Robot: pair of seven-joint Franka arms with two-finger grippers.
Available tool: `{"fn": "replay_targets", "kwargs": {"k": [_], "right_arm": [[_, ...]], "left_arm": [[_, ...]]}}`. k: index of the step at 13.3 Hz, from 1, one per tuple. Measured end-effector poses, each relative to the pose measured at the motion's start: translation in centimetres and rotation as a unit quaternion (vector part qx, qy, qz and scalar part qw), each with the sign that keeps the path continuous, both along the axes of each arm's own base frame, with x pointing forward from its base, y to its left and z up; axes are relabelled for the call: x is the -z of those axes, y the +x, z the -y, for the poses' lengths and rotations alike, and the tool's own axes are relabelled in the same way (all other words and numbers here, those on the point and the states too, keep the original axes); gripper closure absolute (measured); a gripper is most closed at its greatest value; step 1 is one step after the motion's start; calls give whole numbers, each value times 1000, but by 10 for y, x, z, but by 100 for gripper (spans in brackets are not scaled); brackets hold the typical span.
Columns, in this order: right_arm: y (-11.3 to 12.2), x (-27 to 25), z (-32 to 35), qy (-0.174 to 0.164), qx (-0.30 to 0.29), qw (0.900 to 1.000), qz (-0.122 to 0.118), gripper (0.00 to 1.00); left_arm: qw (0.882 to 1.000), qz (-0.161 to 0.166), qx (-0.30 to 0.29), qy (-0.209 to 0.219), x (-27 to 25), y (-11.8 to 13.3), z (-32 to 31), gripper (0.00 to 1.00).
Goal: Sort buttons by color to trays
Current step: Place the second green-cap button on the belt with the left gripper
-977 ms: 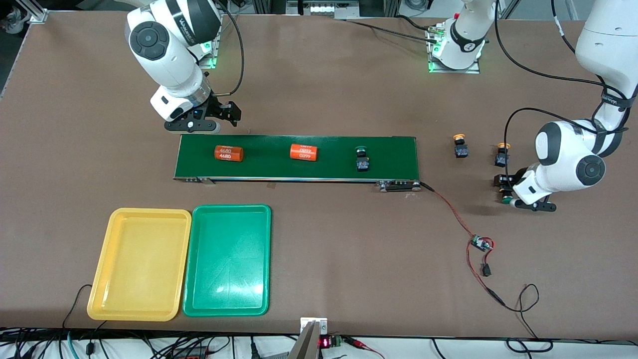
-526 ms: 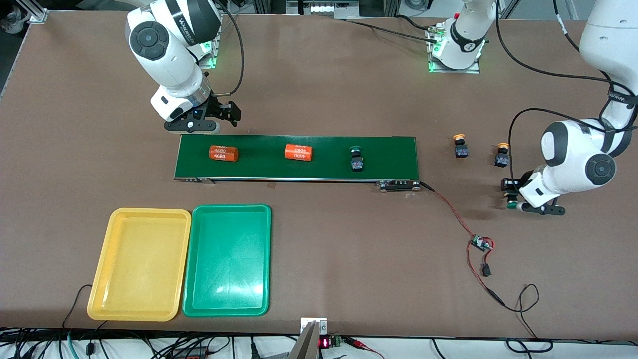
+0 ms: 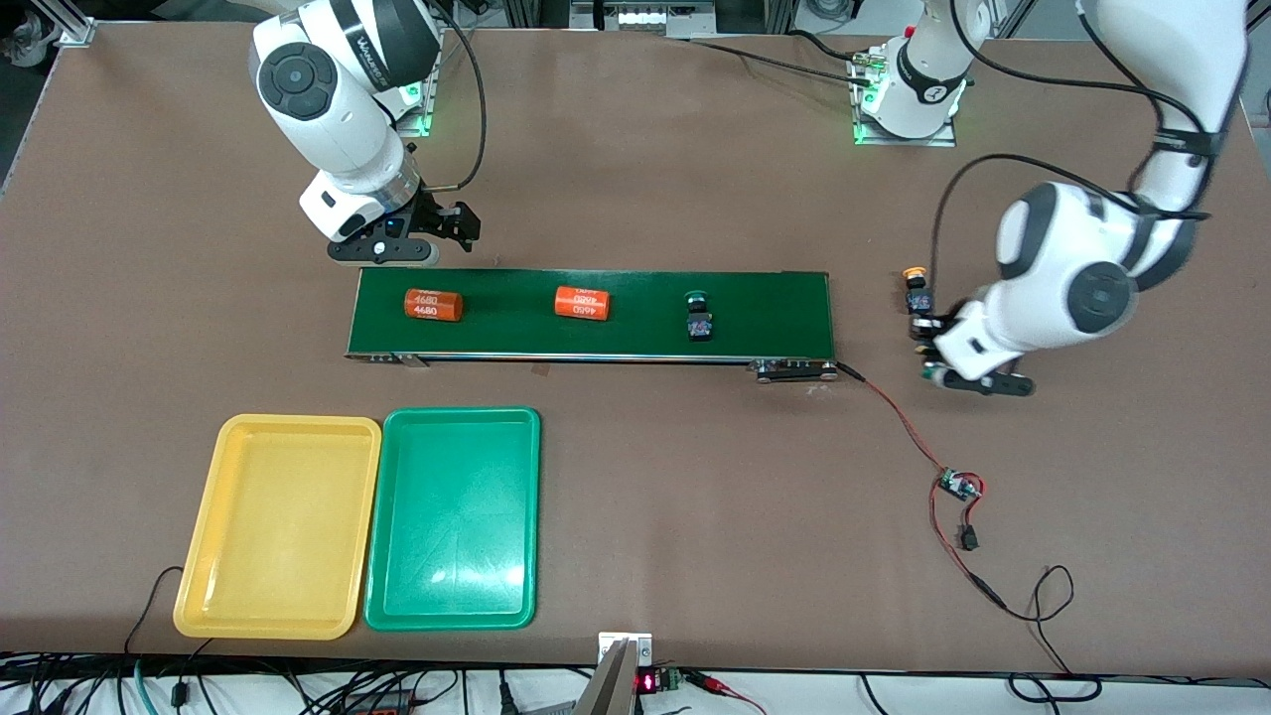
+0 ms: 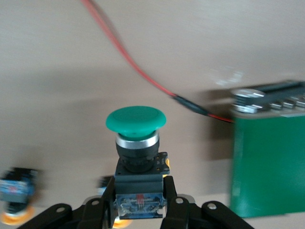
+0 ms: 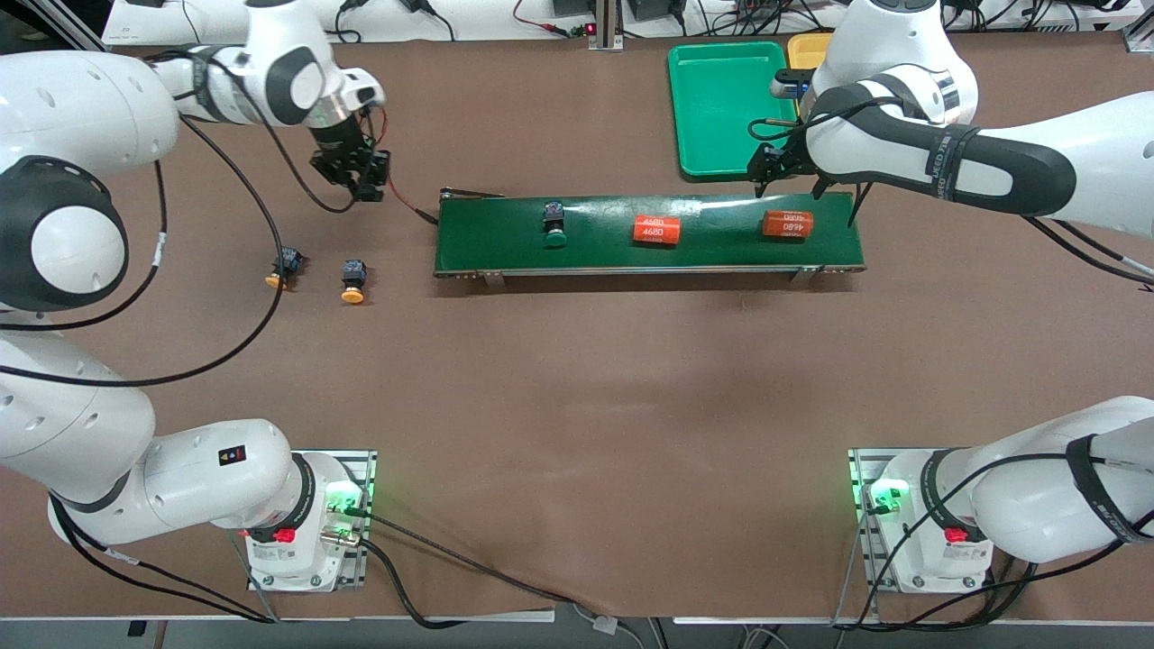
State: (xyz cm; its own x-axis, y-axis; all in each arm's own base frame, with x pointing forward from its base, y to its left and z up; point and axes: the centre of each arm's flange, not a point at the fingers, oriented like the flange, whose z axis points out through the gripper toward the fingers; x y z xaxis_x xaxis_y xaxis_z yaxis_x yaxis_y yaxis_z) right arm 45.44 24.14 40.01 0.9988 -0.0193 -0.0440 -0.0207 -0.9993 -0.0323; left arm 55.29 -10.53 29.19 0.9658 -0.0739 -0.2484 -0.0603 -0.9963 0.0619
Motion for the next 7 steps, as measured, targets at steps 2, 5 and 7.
{"fn": "replay_targets", "kwargs": {"k": [2,5,7], "right_arm": [[0,0,0,0,0,1000,0,0],[0,0,0,0,0,1000,0,0],[0,0,0,0,0,1000,0,0]], "left_arm": [[1000,-7,-22,-8,-7,-18,51,59],[998,-21,-53,-18,-10,-42,104,59],[998,-16,-55,-20,2,-54,117,59]]}}
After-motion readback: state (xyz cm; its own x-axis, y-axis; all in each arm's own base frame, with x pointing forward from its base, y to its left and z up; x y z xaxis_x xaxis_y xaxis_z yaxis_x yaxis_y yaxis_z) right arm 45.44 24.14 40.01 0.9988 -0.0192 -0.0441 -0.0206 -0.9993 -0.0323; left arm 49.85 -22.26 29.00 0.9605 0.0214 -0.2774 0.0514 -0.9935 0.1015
